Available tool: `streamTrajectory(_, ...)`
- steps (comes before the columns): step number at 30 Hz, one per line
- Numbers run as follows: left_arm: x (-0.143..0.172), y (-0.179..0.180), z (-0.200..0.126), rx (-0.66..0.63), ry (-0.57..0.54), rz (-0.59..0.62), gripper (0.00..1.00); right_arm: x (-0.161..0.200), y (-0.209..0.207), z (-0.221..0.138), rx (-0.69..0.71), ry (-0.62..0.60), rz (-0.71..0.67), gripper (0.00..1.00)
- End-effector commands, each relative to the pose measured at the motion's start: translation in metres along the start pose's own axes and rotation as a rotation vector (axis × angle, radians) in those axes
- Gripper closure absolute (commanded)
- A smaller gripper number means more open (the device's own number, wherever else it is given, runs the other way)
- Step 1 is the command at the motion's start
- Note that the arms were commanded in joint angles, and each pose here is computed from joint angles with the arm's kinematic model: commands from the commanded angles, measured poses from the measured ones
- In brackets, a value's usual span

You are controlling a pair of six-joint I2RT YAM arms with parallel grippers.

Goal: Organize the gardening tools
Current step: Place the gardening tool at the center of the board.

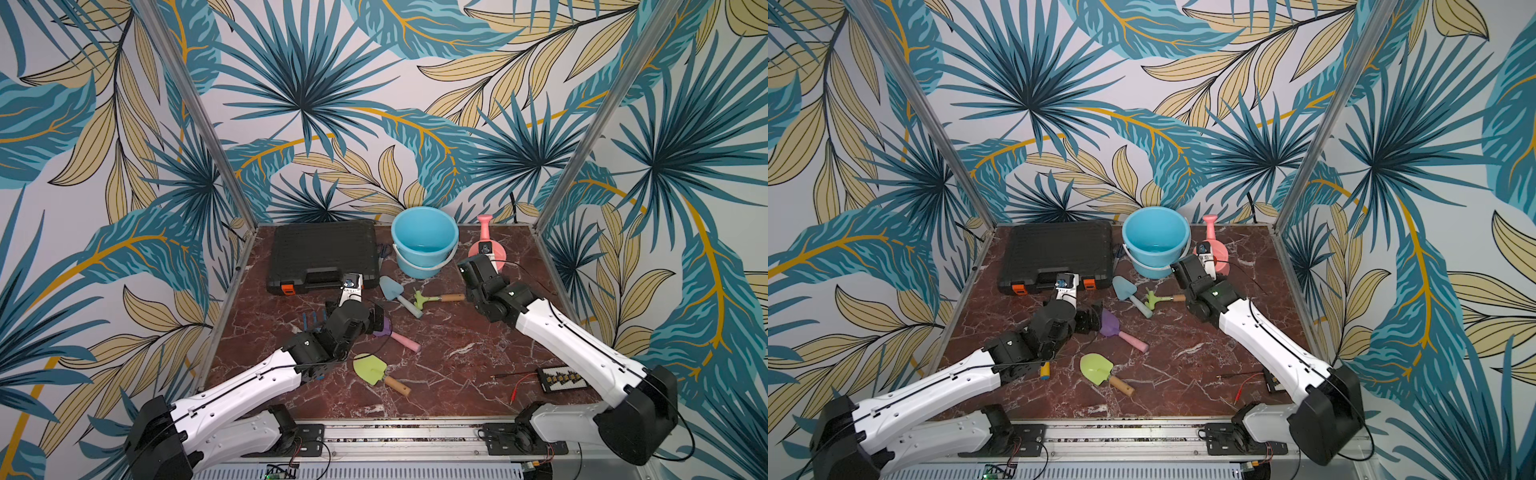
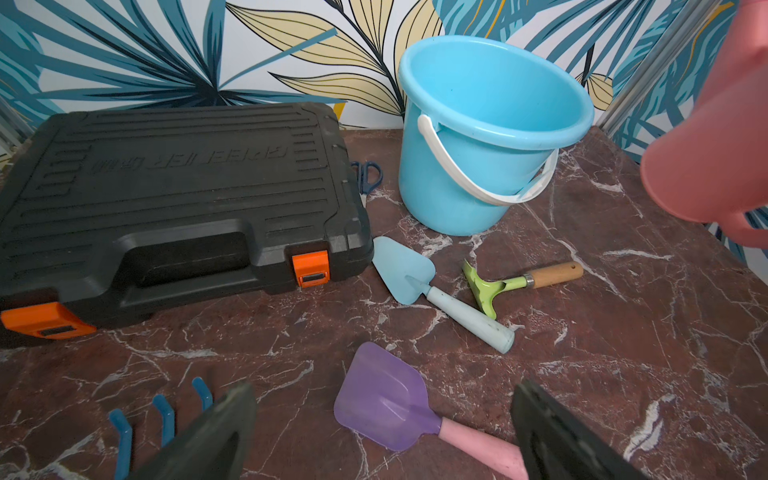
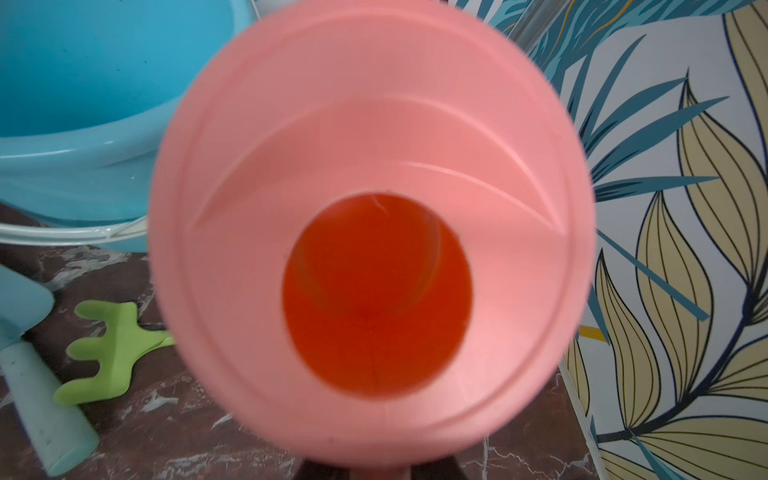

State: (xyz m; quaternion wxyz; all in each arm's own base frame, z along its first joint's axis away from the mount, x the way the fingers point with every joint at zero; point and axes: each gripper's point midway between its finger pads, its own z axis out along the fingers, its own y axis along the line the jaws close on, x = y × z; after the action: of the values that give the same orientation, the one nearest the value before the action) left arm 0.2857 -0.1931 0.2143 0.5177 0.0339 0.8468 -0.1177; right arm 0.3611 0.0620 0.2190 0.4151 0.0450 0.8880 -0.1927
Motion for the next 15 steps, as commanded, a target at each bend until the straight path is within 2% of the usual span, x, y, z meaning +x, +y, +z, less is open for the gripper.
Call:
streamTrajectory(1,0.003,-0.003,0.003,0.016,0.007,0.005,0.0,-0.015,0.011,0.035,-0.035,0.007,0.002,1.0)
streamTrajectory(9,0.005,-0.004,0.003,0.022,0.013,0.009,0.0,-0.002,0.034,0.116,-0.182,0.13,0.034,0.97)
streamTrajectory(15,0.005,-0.004,0.004,0.022,0.019,0.012,0.0,0.019,0.043,0.144,-0.209,0.184,-0.008,0.98)
